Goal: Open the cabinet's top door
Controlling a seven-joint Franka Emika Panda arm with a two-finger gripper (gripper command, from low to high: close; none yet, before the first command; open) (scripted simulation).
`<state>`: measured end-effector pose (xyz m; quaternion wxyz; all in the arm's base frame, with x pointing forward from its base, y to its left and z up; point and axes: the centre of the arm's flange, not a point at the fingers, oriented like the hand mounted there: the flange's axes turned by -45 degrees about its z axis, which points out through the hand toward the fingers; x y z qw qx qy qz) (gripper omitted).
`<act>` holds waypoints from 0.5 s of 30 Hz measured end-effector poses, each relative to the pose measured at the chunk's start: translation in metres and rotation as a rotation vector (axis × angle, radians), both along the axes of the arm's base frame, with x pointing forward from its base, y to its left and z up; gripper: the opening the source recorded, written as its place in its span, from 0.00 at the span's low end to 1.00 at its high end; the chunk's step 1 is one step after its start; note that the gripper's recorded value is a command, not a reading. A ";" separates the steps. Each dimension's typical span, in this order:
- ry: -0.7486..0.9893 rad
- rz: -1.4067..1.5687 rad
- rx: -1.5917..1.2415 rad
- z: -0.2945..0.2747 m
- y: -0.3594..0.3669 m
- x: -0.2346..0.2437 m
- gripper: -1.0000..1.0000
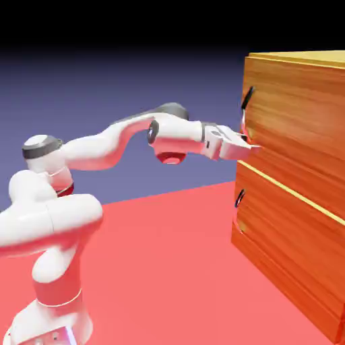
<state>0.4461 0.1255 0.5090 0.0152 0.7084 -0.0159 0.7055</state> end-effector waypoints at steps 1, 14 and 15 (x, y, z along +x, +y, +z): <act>-0.004 0.005 -0.001 0.001 0.002 -0.001 0.50; -0.005 0.109 0.000 0.001 -0.016 0.005 0.00; -0.005 0.130 0.000 0.001 -0.019 -0.004 0.00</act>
